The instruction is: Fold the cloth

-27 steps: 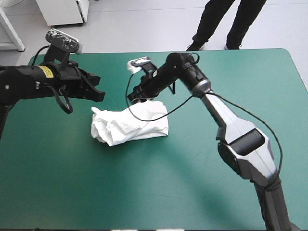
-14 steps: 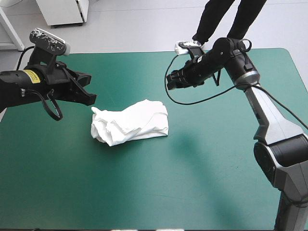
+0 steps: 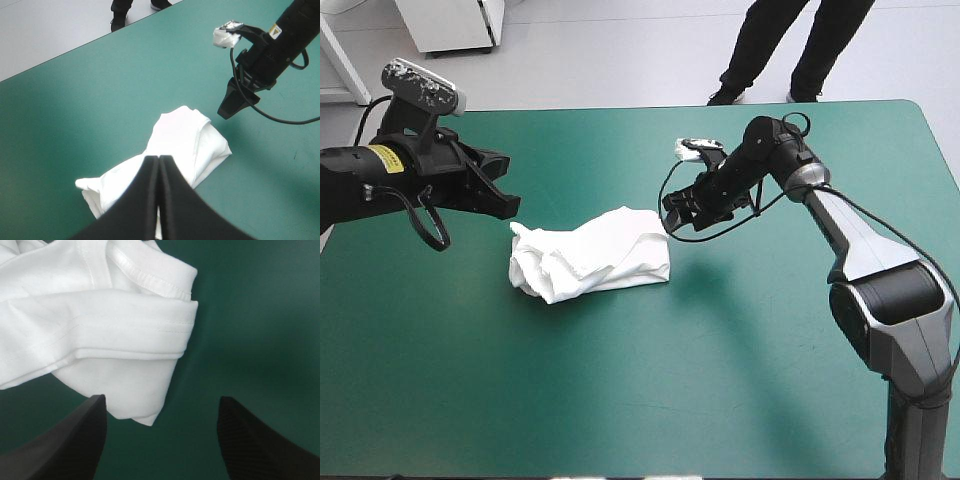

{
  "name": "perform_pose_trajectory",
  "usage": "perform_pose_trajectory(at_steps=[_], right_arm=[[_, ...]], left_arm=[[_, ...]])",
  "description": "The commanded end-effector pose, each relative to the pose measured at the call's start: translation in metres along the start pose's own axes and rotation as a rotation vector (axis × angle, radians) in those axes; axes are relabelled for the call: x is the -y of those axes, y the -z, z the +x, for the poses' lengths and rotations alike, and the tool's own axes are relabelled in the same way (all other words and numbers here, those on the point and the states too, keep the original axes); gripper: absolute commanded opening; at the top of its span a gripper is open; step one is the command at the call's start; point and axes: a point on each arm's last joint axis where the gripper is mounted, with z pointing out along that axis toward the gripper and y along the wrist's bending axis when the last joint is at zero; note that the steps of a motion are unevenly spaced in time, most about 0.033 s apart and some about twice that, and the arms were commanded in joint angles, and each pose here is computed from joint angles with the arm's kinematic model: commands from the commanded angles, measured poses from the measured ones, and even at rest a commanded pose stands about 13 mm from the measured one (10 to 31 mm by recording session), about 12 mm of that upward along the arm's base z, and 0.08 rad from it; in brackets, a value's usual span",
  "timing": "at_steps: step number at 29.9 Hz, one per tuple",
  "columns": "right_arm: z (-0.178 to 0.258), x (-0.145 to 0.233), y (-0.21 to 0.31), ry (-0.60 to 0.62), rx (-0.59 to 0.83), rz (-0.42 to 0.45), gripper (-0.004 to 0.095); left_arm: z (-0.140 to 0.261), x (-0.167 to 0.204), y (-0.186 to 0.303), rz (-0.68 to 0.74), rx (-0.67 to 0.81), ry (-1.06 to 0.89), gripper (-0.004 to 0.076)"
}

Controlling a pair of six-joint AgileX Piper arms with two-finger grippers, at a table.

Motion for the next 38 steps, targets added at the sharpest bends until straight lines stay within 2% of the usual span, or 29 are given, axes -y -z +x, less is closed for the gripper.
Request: perform_pose_trajectory(at_steps=[1,12,25,28,31,33,34,38], right_arm=[[-0.004,-0.017,0.019,0.035,0.061,-0.095,0.061],[-0.008,-0.006,-0.018,-0.001,0.017,-0.187,0.061],[-0.009,-0.007,-0.06,-0.027,-0.024,-0.244,0.0597],[-0.008,-0.009,-0.069,-0.021,-0.039,-0.245,0.0486],[-0.007,-0.008,-0.073,-0.014,-0.044,-0.242,0.0243],[-0.008,-0.008,-0.073,0.011,-0.037,-0.24,0.0035],[-0.008,-0.008,-0.073,0.012,-0.035,-0.239,-0.0012],[-0.008,-0.003,-0.074,0.031,-0.033,-0.182,-0.0001]], left_arm=[[0.0,0.004,0.015,0.015,0.022,-0.005,-0.0022],[0.0,0.004,0.015,0.015,0.022,-0.013,-0.0022],[0.0,0.004,0.015,0.015,0.022,-0.013,-0.0022],[0.0,0.005,0.016,0.015,0.023,-0.013,-0.0022],[0.0,0.005,0.019,0.013,0.03,-0.014,-0.0022],[0.001,0.006,0.021,0.013,0.034,-0.015,-0.0022],[0.001,0.006,0.024,0.011,0.04,-0.016,-0.0022],[0.002,0.007,0.028,0.009,0.05,-0.014,-0.0022]])
